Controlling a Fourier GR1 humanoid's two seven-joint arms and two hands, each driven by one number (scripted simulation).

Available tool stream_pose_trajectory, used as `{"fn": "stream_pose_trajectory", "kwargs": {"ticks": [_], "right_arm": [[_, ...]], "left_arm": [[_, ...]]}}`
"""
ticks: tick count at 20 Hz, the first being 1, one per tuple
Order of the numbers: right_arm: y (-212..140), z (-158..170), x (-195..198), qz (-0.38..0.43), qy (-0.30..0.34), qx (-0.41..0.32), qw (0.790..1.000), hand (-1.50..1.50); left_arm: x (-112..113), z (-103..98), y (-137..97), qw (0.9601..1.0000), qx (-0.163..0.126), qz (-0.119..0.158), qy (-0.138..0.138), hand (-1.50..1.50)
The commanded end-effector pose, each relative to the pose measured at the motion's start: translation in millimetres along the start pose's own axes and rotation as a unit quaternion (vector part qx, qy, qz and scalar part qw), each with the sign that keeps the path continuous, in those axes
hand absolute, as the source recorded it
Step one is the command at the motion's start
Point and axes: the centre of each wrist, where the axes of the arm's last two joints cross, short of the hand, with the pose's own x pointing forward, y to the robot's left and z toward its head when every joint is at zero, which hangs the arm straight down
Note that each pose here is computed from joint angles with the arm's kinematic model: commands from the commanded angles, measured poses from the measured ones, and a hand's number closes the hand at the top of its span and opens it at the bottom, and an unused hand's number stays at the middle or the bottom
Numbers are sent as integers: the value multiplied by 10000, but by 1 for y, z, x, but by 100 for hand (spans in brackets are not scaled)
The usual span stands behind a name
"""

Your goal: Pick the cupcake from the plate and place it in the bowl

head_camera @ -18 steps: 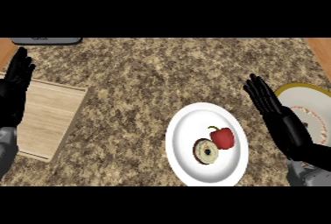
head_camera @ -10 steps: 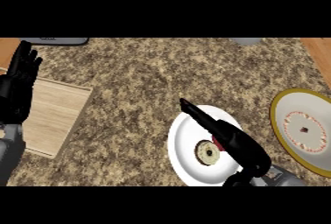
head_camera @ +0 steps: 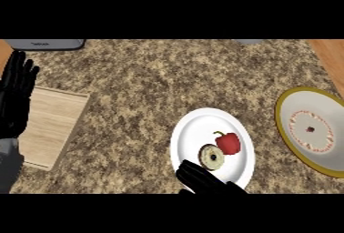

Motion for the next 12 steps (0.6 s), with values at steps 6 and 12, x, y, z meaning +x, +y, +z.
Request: {"fn": "stream_pose_trajectory", "kwargs": {"ticks": [6,12], "right_arm": [[-60,11,74,1890,848,330,9777,-150],[-89,7,86,2887,2010,1793,9187,-150]], "left_arm": [[-13,17,0,9999,-26,-44,-103,0],[-4,0,0,9999,-54,105,-76,0]]}}
